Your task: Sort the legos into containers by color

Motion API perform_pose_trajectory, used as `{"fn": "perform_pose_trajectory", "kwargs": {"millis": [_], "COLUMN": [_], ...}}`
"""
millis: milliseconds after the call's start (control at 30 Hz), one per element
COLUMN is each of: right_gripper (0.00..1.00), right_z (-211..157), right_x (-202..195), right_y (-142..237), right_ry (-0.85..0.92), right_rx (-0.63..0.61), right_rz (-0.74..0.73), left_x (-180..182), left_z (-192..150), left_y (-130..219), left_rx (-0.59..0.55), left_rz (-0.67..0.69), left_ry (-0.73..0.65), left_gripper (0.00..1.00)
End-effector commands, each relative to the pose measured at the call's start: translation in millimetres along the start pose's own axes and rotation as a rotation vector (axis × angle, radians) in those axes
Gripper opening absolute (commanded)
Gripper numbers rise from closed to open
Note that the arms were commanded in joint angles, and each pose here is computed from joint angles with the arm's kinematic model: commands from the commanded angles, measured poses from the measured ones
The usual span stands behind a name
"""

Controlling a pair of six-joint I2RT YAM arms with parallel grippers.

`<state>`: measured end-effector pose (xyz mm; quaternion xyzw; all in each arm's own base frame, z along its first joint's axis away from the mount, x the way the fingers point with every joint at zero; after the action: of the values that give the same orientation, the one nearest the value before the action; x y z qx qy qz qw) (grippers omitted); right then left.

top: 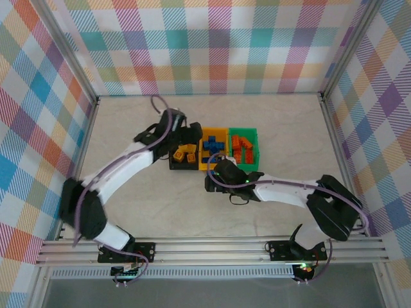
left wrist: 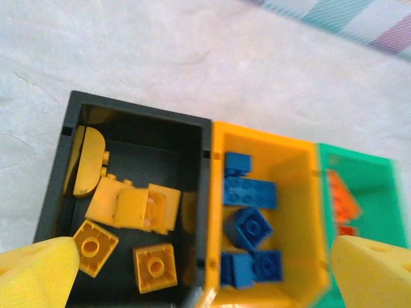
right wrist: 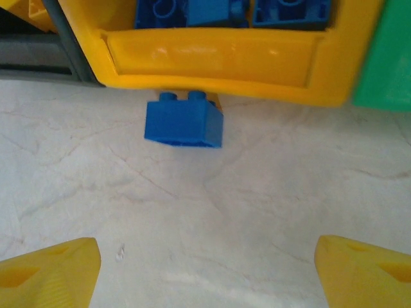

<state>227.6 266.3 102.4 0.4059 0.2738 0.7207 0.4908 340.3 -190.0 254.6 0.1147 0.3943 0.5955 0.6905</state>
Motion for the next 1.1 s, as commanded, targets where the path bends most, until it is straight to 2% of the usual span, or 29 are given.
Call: {"fn": "perform_pose_trajectory", "kwargs": {"millis": [0, 167, 400, 533, 633, 767, 867, 1067], "right_gripper": [0.87, 0.85, 0.75, 0.64, 0.51, 0.35, 0.29, 0.29], "right_z": [22.6, 29.8, 29.5, 30.0, 30.7, 28.4, 28.7, 47.0], "right_x": [16.3, 20.3, 16.3, 22.2, 23.2, 22.8, 23.8, 35.3], "right_y": [-9.7, -34.8, -60.2, -69.6, -71.3, -67.9, -53.9, -3.4], "right_ry": [-0.007, 0.006, 0.008, 0.044, 0.062, 0.070, 0.070, 0.093], "right_rx": [-0.077, -0.070, -0.042, -0.047, -0.053, -0.051, -0.066, -0.142], "right_rz": [-0.010, -0.091, -0.195, -0.160, -0.154, -0.140, -0.105, -0.008], "left_x": [6.0, 41.7, 72.8, 80.1, 81.4, 81.8, 82.5, 82.0], "left_z": [-16.9, -56.2, -82.7, -89.3, -91.5, -94.2, -96.1, -93.4], "left_y": [37.8, 67.5, 85.9, 89.8, 90.6, 89.8, 89.7, 96.8], "left_rx": [-0.004, 0.011, 0.024, 0.024, 0.034, 0.044, 0.051, 0.042], "left_rz": [-0.077, -0.070, -0.026, -0.020, -0.019, -0.023, -0.024, -0.034], "left_ry": [0.036, 0.079, 0.129, 0.146, 0.151, 0.163, 0.163, 0.158], "left_gripper": [1.00, 1.00, 1.00, 1.00, 1.00, 1.00, 1.00, 1.00]}}
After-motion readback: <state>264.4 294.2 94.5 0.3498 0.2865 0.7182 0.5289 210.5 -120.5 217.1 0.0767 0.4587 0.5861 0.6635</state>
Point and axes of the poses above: each hand's point on the last joint's axis, 136 mm out from that joint toward the fingers, its own y axis back along the fingers, its own x axis along the line the jaws close on, z = x × y, the point moved 5 cm from there along y, back along the fingers, and after that the axes turned 1 degree about y, right-handed, at the moved point
